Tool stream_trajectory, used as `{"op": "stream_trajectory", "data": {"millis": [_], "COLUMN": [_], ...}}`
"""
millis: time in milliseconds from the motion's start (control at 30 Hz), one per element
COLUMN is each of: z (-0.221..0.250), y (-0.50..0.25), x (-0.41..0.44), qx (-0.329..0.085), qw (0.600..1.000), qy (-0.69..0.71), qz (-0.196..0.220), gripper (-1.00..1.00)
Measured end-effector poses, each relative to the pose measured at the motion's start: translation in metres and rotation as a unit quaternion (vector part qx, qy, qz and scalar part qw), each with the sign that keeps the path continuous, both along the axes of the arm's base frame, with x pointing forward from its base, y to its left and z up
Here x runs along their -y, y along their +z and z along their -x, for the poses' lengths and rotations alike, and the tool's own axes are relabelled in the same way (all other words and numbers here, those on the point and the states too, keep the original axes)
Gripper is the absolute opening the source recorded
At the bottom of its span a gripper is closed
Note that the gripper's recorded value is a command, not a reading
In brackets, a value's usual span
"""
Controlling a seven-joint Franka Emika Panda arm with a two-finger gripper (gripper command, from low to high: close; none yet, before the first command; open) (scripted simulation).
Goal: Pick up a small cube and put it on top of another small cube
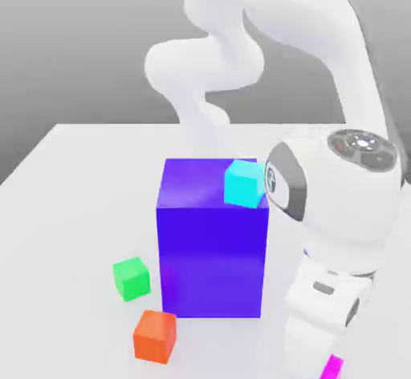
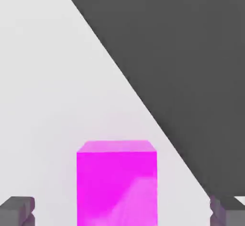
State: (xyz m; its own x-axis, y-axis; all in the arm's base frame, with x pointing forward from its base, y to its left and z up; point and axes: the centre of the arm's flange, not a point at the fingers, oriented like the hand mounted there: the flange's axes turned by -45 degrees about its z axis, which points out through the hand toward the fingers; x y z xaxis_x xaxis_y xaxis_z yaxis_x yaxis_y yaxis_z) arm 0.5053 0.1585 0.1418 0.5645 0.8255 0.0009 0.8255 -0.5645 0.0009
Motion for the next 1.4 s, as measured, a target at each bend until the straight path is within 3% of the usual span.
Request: {"op": "stream_trajectory", "data": {"millis": [33,267,433,633,800,867,1167,1400], "z": [0.001,0.001,-0.01,-0.014,0.048,0.074,0.187,0.191], "y": [-0.01,-0.01,0.055,0.129,0.159,0.164,0.108,0.068], "x": [0.0,0.0,0.011,0.153,0.292,0.309,0.298,0.284], "qx": [0.0,-0.001,0.012,0.063,0.066,0.065,0.006,0.0], "qw": [1.0,1.0,1.0,0.997,0.996,0.995,0.993,0.99], "qy": [0.0,0.001,-0.003,0.004,-0.006,0.019,0.121,0.134], "qz": [0.0,0.0,0.001,0.037,0.065,0.068,0.006,-0.035], "gripper": [-1.0,-1.0,-1.0,-1.0,-1.0,-1.0,-1.0,-1.0]}}
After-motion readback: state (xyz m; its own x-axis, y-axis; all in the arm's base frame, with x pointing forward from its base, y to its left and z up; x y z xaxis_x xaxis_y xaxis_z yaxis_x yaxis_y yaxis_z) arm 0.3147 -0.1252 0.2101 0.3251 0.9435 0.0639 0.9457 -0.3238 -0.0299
